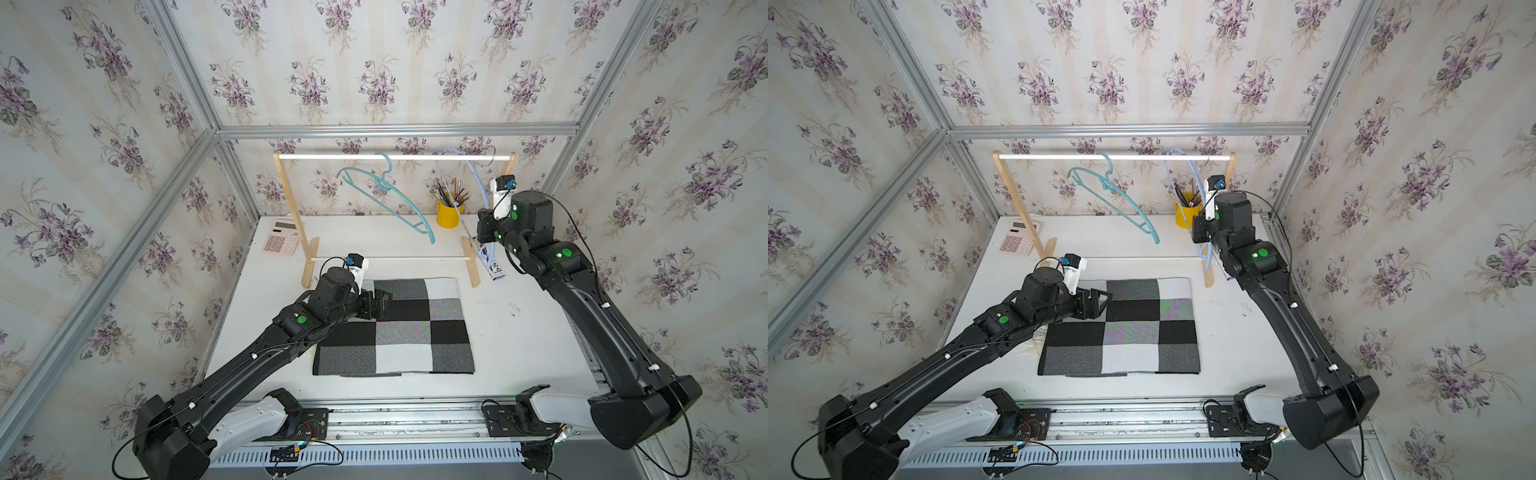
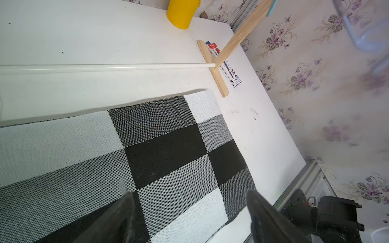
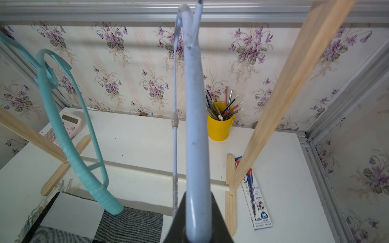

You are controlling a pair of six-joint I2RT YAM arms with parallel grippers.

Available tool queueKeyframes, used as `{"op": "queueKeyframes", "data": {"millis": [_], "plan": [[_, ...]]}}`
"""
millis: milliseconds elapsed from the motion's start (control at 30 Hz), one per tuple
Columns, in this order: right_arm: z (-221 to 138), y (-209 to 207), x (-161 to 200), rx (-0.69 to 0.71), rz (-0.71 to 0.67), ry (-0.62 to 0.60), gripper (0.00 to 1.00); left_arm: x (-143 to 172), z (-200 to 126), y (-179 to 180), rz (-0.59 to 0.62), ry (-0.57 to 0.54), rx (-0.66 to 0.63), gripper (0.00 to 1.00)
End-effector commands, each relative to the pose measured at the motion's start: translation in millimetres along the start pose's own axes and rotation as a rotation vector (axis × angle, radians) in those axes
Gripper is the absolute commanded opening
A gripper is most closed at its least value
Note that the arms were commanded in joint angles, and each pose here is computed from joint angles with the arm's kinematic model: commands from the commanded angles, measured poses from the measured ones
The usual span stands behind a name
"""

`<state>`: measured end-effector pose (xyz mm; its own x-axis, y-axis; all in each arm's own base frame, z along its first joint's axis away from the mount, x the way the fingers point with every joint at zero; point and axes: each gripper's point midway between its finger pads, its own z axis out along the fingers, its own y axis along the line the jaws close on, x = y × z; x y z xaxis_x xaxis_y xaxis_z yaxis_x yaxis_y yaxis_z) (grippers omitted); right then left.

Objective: Hang the scarf on the hanger
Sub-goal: Pick up the hanger from the clothesline.

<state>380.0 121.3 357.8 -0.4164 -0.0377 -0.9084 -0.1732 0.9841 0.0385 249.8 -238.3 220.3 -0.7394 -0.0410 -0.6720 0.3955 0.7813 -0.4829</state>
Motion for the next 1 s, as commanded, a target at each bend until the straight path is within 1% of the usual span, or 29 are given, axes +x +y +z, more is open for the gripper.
{"op": "queueKeyframes", "data": {"millis": [0, 67, 167, 200, 333, 400, 500, 600, 800, 967], "plan": [[-11.2, -17.0, 37.0, 0.093, 0.063, 0.072, 0.00, -1.7, -3.9, 6.7, -0.016, 0.000, -0.047, 0.85], [-21.7, -20.2, 59.7, 0.117, 0.093, 0.107, 0.00, -2.5, -6.9, 7.6, -0.024, 0.002, -0.059, 0.85], [-40.8, -13.4, 96.7, 0.155, 0.095, 0.157, 0.00, -6.4, -16.1, 6.6, -0.039, -0.004, -0.072, 0.84], [-47.7, -0.7, 110.1, 0.137, 0.080, 0.175, 0.00, -8.0, -20.0, 5.2, -0.044, -0.010, -0.071, 0.83], [-65.1, 19.2, 157.0, 0.124, 0.095, 0.215, 0.00, -12.6, -37.0, -2.2, -0.065, -0.041, -0.075, 0.81], [-72.2, 30.9, 179.1, 0.105, 0.096, 0.215, 0.00, -12.2, -44.2, -7.3, -0.076, -0.052, -0.077, 0.80], [-79.2, 48.0, 204.8, 0.086, 0.068, 0.195, 0.00, -9.6, -52.2, -14.5, -0.089, -0.057, -0.096, 0.77], [-83.2, 66.1, 222.1, 0.062, 0.023, 0.164, 0.00, -6.3, -58.5, -22.5, -0.092, -0.065, -0.119, 0.77], [-79.3, 97.1, 248.2, 0.043, -0.060, 0.083, 0.00, -1.8, -64.2, -36.6, -0.116, -0.087, -0.149, 0.77], [-72.9, 121.8, 261.5, 0.080, -0.192, -0.013, 0.00, -1.7, -57.9, -46.5, -0.136, -0.091, -0.172, 0.78]]}}
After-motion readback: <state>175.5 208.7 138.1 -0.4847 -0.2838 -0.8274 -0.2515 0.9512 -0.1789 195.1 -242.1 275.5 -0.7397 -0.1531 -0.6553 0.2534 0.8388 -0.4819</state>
